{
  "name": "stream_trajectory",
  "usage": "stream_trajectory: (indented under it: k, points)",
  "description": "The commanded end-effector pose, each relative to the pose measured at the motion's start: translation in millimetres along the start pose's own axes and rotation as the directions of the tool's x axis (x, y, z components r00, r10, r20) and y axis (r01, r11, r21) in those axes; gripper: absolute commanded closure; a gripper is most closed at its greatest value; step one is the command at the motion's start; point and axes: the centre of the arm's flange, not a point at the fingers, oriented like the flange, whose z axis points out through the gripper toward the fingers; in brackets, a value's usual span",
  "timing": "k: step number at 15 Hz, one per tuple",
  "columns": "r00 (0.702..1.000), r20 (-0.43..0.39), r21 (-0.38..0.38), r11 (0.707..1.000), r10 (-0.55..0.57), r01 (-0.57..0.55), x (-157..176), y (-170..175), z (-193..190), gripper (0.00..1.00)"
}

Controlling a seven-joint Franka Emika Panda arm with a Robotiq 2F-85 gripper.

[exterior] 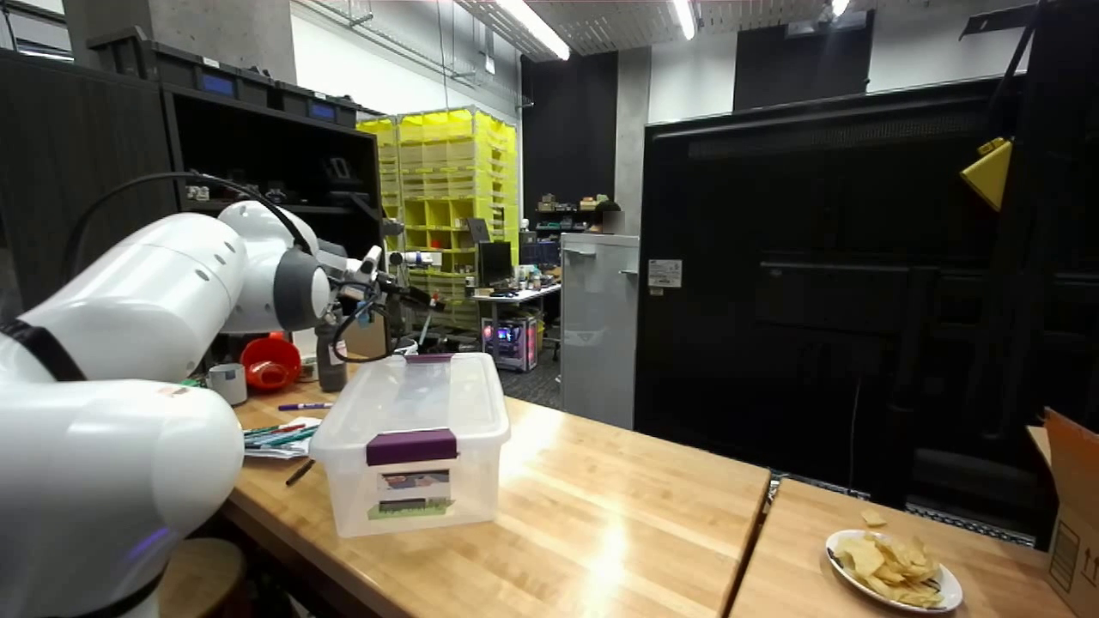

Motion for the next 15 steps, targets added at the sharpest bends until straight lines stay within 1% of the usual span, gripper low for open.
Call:
stream_trajectory:
  k: [1, 6, 7, 12, 15]
  points:
    - [0.999, -0.034, 0.024, 0.999, 0.025, -0.024, 7.1, -32.7, 18.7, 0.96]
    - [0.998, -0.041, 0.056, 0.997, 0.057, -0.055, -5.8, -38.9, 50.4, 0.96]
    - [0.997, -0.043, 0.072, 0.996, 0.062, -0.059, -4.5, -42.2, 49.9, 0.96]
    - [0.993, -0.082, 0.179, 0.982, 0.083, -0.067, 14.9, -54.8, 12.5, 0.96]
    - [0.99, -0.102, 0.228, 0.971, 0.101, -0.075, 22.9, -57.6, -10.2, 0.96]
